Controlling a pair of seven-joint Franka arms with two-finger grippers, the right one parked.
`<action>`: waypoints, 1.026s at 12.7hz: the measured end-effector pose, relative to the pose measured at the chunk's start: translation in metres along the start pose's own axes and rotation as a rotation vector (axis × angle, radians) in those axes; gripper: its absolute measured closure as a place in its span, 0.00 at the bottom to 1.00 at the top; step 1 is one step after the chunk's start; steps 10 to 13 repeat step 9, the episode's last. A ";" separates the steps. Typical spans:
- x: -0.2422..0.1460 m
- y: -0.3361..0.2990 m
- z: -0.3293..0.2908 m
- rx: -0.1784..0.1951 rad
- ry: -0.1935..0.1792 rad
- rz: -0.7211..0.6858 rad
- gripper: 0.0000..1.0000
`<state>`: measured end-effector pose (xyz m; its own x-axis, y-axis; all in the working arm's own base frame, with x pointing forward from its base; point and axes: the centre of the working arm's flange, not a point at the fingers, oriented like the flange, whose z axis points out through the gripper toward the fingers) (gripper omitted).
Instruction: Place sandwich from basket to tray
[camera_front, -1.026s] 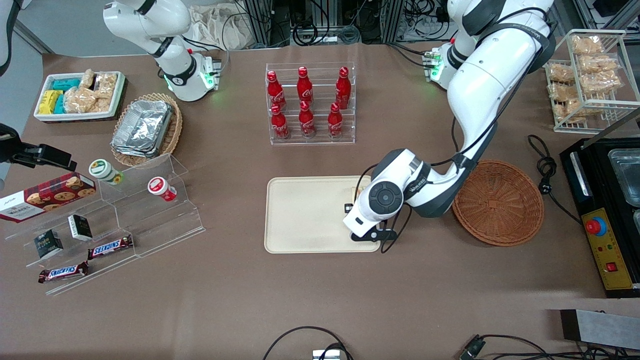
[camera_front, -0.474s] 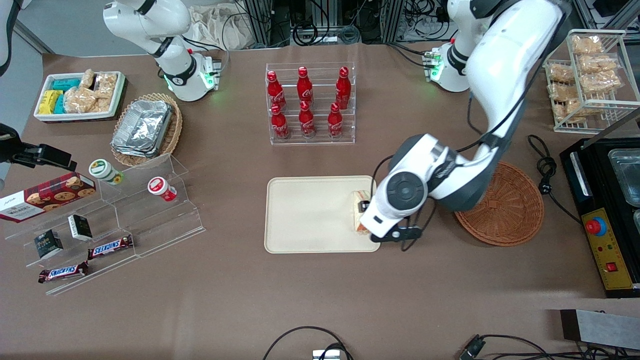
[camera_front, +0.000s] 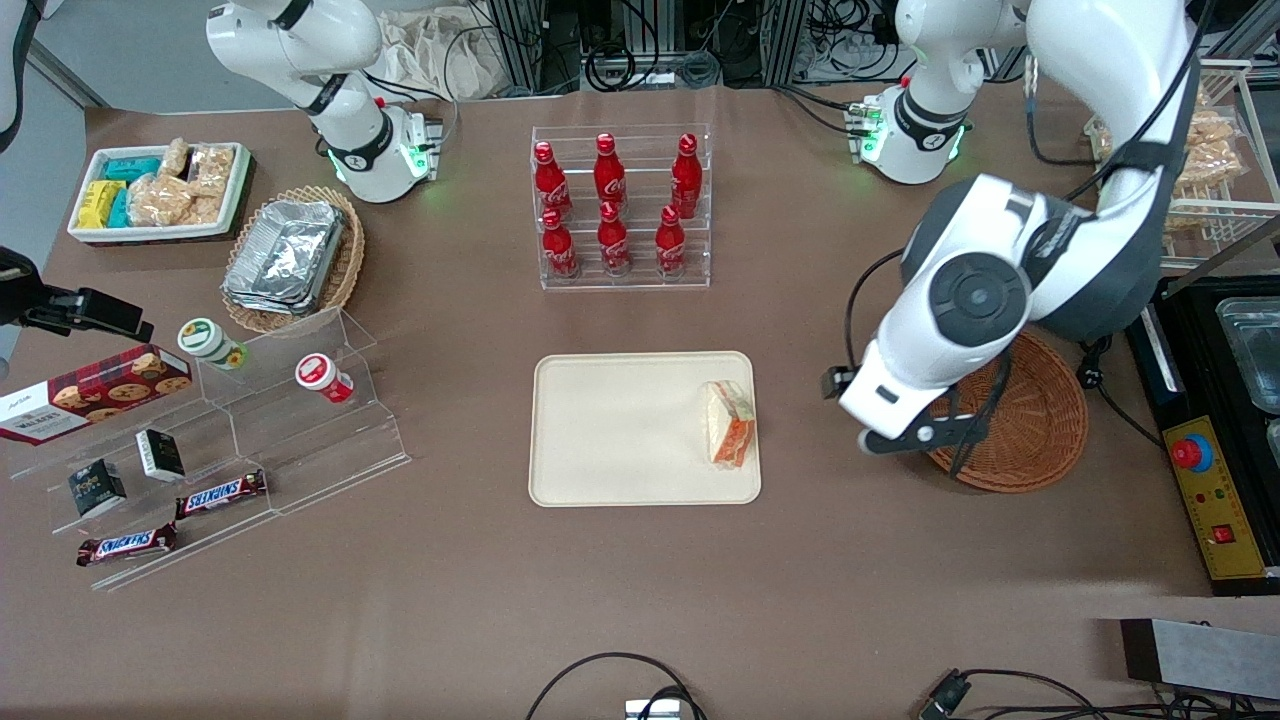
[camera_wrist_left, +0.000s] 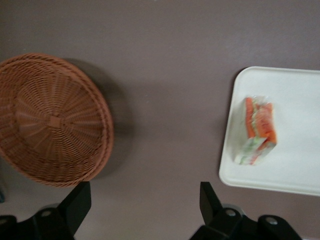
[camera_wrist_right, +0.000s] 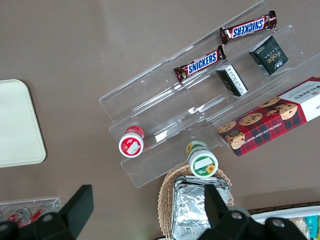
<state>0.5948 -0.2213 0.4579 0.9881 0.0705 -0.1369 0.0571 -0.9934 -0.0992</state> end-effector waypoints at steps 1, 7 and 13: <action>-0.004 -0.026 -0.008 -0.016 -0.006 0.025 0.03; -0.024 -0.166 -0.047 -0.032 0.000 0.142 0.00; -0.022 -0.170 -0.051 -0.032 0.010 0.189 0.00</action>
